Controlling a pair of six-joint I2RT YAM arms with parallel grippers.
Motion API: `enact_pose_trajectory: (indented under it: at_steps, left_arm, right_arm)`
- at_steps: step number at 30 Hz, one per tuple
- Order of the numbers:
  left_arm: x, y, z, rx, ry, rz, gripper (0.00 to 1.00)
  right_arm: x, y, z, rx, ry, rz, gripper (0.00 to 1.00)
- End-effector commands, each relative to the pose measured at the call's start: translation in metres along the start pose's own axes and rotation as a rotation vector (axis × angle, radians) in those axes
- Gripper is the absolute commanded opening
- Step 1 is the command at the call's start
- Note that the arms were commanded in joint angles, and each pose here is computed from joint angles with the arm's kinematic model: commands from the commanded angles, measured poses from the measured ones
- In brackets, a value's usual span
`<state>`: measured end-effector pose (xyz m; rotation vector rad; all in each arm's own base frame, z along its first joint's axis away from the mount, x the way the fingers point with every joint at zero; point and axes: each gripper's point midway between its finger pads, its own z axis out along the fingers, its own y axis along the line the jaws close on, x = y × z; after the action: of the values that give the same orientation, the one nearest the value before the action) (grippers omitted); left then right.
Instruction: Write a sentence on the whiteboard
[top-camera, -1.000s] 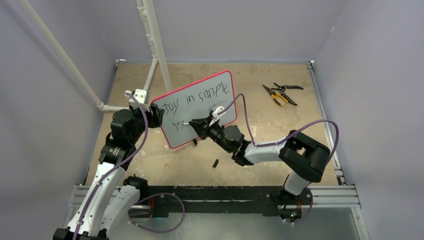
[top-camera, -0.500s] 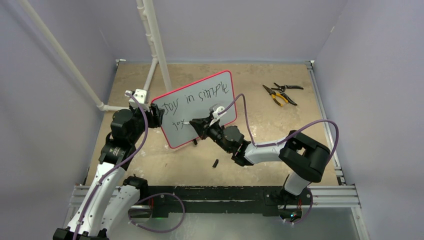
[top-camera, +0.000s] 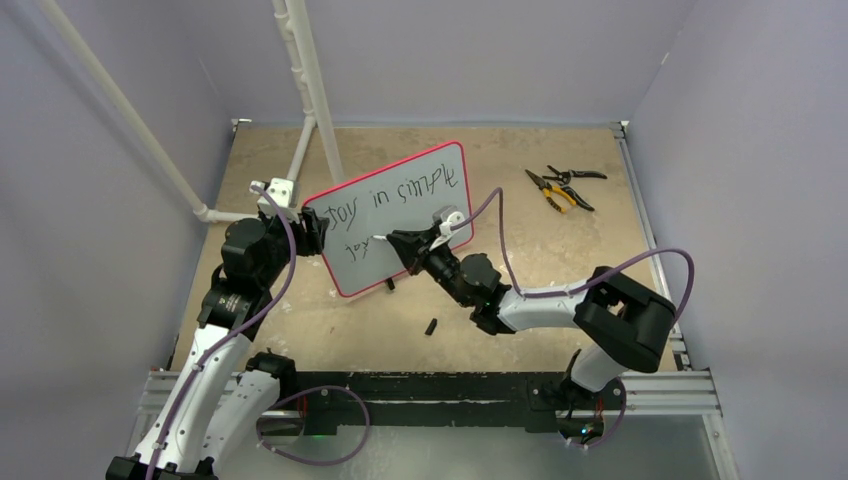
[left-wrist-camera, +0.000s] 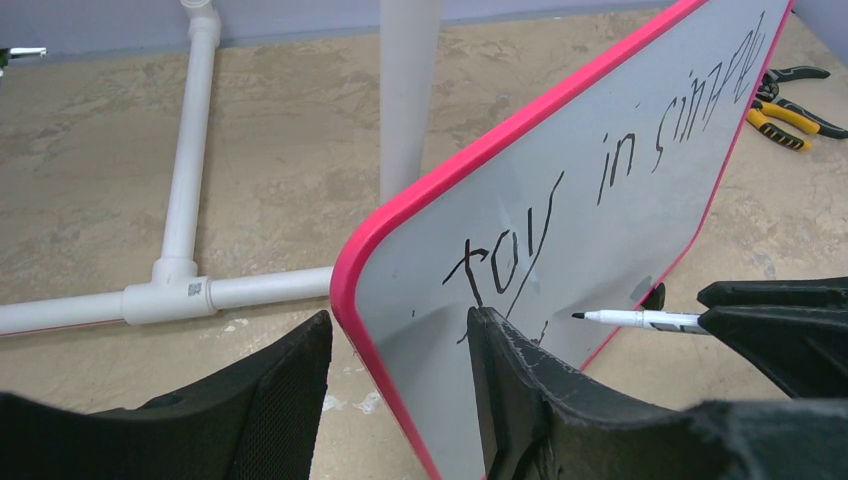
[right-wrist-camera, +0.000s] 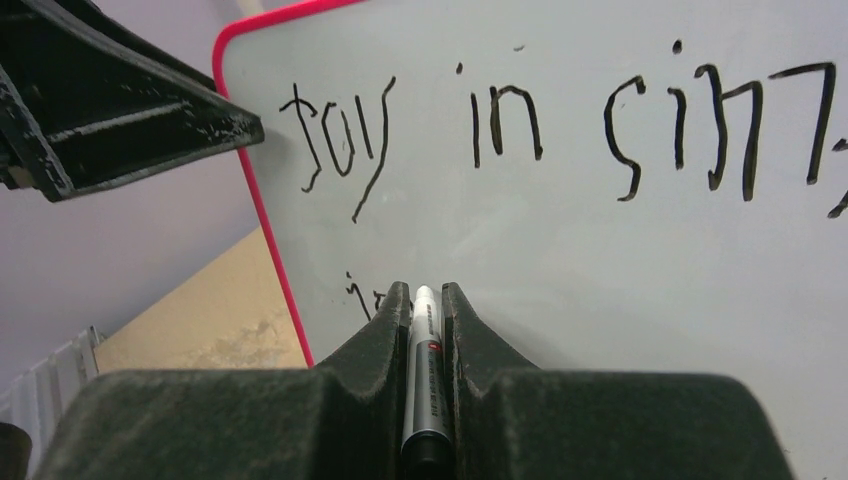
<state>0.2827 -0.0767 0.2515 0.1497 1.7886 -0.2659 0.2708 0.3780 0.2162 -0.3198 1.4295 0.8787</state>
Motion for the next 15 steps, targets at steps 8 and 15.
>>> enact_pose_trajectory:
  at_steps: [8, 15]
  left_arm:
    - [-0.01, -0.002, -0.001, 0.011, -0.045, 0.008, 0.52]
    - [-0.011, -0.002, -0.001, 0.011, -0.046, 0.008, 0.52]
  right_arm:
    - [-0.016, -0.006, 0.002, 0.039, -0.056, 0.007, 0.0]
    - [-0.013, -0.011, 0.006, 0.044, -0.049, 0.014, 0.0]
